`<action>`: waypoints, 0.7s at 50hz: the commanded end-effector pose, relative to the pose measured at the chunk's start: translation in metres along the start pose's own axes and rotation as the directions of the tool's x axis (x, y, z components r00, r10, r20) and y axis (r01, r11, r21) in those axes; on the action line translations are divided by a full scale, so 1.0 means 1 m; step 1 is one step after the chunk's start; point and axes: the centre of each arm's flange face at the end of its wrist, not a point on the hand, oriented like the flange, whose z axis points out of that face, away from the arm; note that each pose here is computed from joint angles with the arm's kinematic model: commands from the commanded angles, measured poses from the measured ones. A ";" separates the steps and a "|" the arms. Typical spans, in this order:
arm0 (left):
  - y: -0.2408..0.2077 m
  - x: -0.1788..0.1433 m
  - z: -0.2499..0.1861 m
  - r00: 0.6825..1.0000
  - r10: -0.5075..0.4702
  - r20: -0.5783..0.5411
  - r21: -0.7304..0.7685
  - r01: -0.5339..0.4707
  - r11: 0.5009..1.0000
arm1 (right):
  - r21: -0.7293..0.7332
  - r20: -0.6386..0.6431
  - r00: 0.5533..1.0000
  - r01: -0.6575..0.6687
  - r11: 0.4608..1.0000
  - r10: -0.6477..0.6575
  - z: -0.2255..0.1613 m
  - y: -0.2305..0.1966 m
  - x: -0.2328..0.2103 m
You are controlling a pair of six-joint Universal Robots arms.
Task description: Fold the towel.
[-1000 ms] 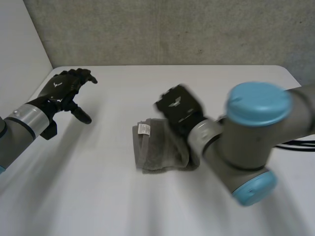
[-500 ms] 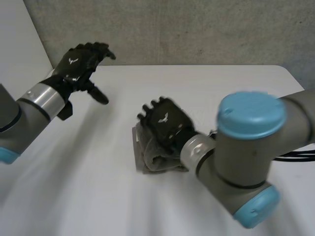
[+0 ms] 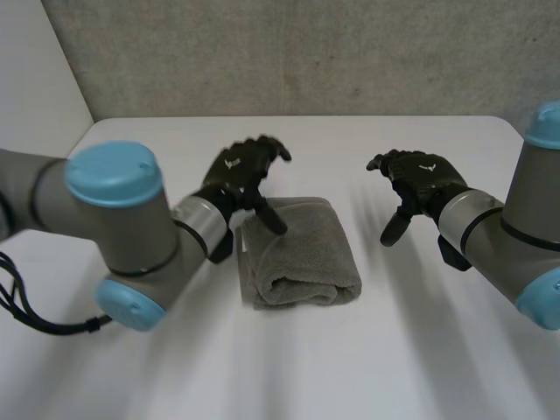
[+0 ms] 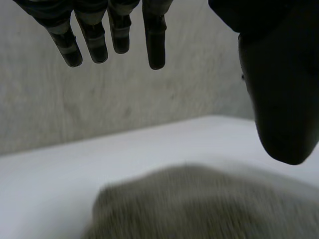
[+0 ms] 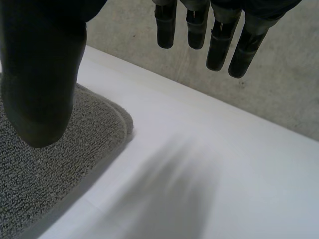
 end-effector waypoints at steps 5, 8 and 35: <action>0.049 -0.010 0.000 0.985 0.067 0.161 -0.138 -0.044 0.989 | -0.009 0.078 0.997 -0.026 1.000 0.026 0.020 0.025 -0.015; 0.054 -0.013 -0.002 0.982 0.093 0.166 -0.162 -0.066 0.985 | 0.000 0.098 0.995 -0.019 1.000 0.019 0.027 0.032 -0.022; 0.059 -0.028 -0.011 0.951 0.262 0.165 -0.199 -0.228 0.953 | -0.084 0.195 0.981 0.023 0.996 -0.006 0.058 0.068 -0.060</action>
